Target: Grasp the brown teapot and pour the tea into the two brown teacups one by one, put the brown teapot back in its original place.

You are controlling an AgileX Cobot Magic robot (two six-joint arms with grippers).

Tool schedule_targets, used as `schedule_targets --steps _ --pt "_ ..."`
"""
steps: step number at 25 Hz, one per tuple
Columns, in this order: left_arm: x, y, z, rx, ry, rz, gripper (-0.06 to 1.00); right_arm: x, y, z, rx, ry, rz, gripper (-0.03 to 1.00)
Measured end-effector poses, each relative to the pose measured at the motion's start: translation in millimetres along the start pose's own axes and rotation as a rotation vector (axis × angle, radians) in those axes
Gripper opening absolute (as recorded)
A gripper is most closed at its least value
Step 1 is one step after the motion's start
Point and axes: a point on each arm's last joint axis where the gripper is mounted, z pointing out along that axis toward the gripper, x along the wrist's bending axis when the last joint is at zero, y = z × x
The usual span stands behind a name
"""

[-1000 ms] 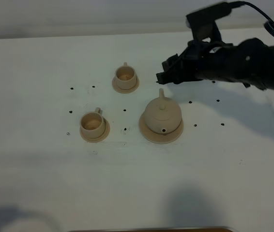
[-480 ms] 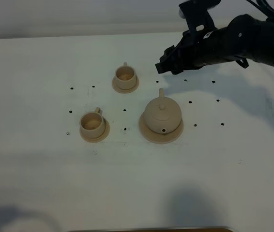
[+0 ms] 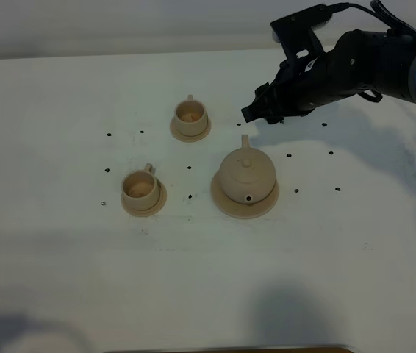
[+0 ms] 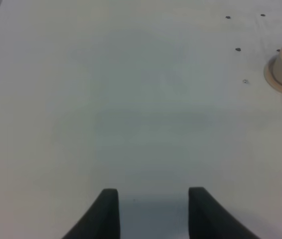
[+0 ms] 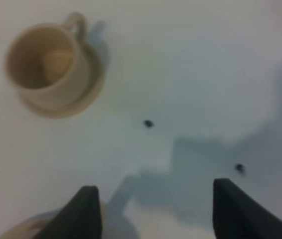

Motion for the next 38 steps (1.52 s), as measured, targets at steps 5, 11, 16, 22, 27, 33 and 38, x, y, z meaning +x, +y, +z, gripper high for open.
schedule_targets --steps 5,11,16,22,27,33,38 --pt "0.0 0.0 0.0 0.0 0.0 0.0 0.31 -2.0 13.8 -2.1 -0.039 -0.021 0.056 0.5" --pt "0.0 0.0 0.0 0.0 0.0 0.001 0.31 5.4 7.6 11.0 0.016 0.024 0.122 0.5" --pt "0.0 0.0 0.0 0.0 0.0 0.001 0.31 12.0 5.1 13.6 0.037 0.043 0.134 0.5" --pt "0.0 0.0 0.0 0.0 0.0 0.001 0.31 14.7 5.7 13.7 0.033 0.054 0.194 0.5" --pt "0.0 0.0 0.0 0.0 0.0 0.001 0.31 15.0 3.8 13.7 0.054 0.049 0.233 0.5" --pt "0.0 0.0 0.0 0.0 0.0 0.001 0.31 15.5 1.6 16.3 0.07 0.031 0.262 0.5" --pt "0.0 0.0 0.0 0.0 0.0 0.001 0.31 20.5 1.8 23.0 0.103 0.037 0.256 0.5"
